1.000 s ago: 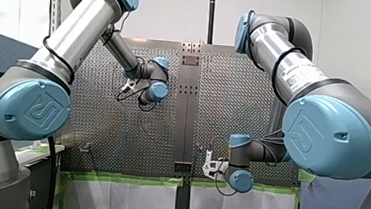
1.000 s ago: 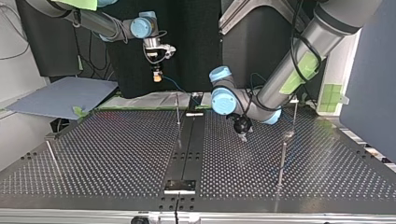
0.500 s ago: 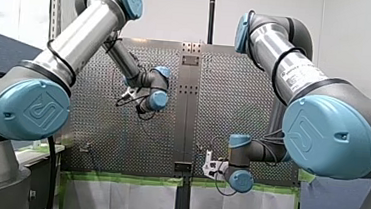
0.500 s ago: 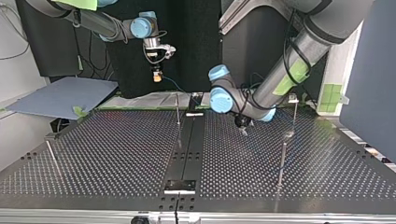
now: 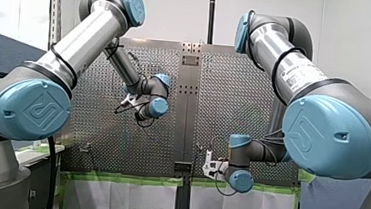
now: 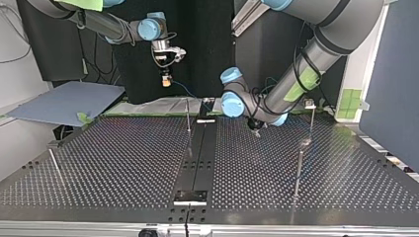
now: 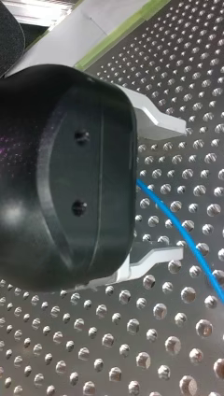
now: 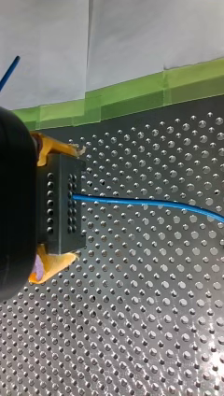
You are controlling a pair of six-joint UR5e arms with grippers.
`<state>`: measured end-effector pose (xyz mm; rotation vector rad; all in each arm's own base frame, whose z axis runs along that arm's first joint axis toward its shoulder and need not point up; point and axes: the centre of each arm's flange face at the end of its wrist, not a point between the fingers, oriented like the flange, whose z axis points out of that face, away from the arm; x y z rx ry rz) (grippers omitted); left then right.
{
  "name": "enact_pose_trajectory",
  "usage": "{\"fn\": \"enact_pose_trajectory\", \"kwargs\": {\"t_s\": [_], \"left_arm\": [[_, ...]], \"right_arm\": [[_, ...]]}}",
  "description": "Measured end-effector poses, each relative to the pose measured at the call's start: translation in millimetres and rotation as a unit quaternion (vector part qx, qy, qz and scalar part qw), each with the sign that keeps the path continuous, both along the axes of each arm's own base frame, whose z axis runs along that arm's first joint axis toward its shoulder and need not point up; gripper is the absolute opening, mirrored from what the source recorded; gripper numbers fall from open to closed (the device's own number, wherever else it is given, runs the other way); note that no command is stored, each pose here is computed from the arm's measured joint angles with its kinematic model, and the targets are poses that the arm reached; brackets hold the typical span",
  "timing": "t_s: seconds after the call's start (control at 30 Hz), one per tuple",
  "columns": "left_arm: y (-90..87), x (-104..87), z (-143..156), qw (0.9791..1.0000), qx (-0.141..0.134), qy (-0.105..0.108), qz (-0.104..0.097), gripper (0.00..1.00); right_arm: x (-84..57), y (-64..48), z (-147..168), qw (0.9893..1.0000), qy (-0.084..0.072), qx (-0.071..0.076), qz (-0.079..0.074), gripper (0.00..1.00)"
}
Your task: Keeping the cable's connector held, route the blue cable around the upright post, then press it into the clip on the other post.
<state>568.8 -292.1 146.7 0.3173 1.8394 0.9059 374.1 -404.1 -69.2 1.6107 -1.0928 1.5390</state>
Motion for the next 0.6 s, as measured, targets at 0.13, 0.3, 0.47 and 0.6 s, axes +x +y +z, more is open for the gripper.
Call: {"fn": "enact_pose_trajectory", "kwargs": {"t_s": [0.13,0.3,0.47,0.6], "left_arm": [[2.4,-1.0,-11.7,0.9999,0.001,0.013,0.002,1.0],[-2.6,-6.2,-41.2,0.9992,-0.004,0.039,-0.012,1.0],[-6.4,-10.8,-71.6,0.9977,-0.015,0.061,-0.025,1.0],[-11.2,-14.2,-87.0,0.9962,-0.033,0.071,-0.038,1.0]], "right_arm": [[0.0,0.0,0.0,1.0,0.0,0.0,0.0,0.0],[-0.1,0.2,-0.2,1.0,0.0,0.001,0.0,0.0],[0.0,0.2,-0.1,1.0,0.0,0.001,0.0,0.0],[0.0,0.1,-0.1,1.0,0.0,0.0,0.0,0.0]]}}
